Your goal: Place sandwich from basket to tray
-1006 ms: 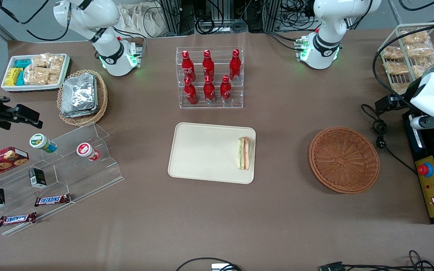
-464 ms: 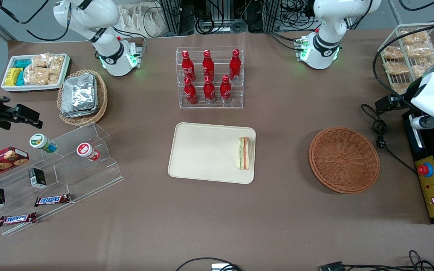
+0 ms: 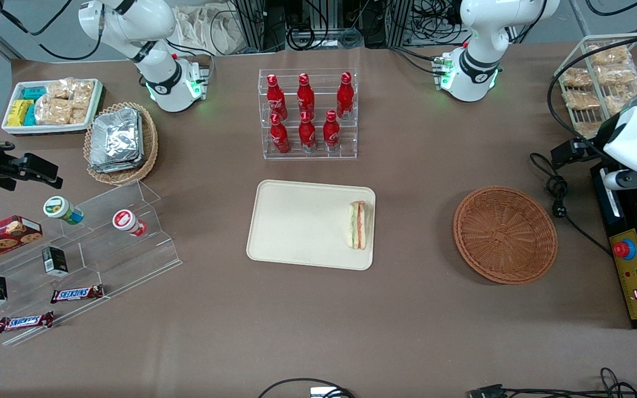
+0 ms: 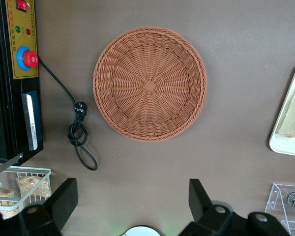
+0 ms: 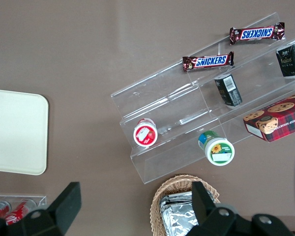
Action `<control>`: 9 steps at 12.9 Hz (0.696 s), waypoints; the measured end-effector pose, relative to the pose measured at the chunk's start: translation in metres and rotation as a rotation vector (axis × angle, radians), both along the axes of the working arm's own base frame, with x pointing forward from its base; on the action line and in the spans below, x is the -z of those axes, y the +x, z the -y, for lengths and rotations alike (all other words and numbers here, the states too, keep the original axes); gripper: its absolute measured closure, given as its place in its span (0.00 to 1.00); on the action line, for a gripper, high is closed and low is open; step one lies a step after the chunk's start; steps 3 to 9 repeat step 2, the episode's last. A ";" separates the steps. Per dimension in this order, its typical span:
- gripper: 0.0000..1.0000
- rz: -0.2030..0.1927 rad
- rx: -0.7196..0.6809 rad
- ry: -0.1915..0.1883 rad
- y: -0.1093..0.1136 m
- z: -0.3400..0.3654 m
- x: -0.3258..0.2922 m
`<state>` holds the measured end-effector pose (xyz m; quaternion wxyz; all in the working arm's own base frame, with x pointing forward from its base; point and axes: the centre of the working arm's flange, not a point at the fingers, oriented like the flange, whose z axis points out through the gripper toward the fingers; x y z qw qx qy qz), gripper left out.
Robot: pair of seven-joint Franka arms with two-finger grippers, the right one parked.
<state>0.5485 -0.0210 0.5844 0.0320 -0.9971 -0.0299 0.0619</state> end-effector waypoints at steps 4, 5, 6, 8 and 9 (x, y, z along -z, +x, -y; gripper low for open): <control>0.00 0.000 0.000 0.000 0.000 0.000 0.000; 0.00 0.000 0.000 0.000 0.000 0.000 0.000; 0.00 0.000 0.000 0.000 0.000 0.000 0.000; 0.00 0.000 0.000 0.000 0.000 0.000 0.000; 0.00 0.000 0.000 0.000 0.000 0.000 0.000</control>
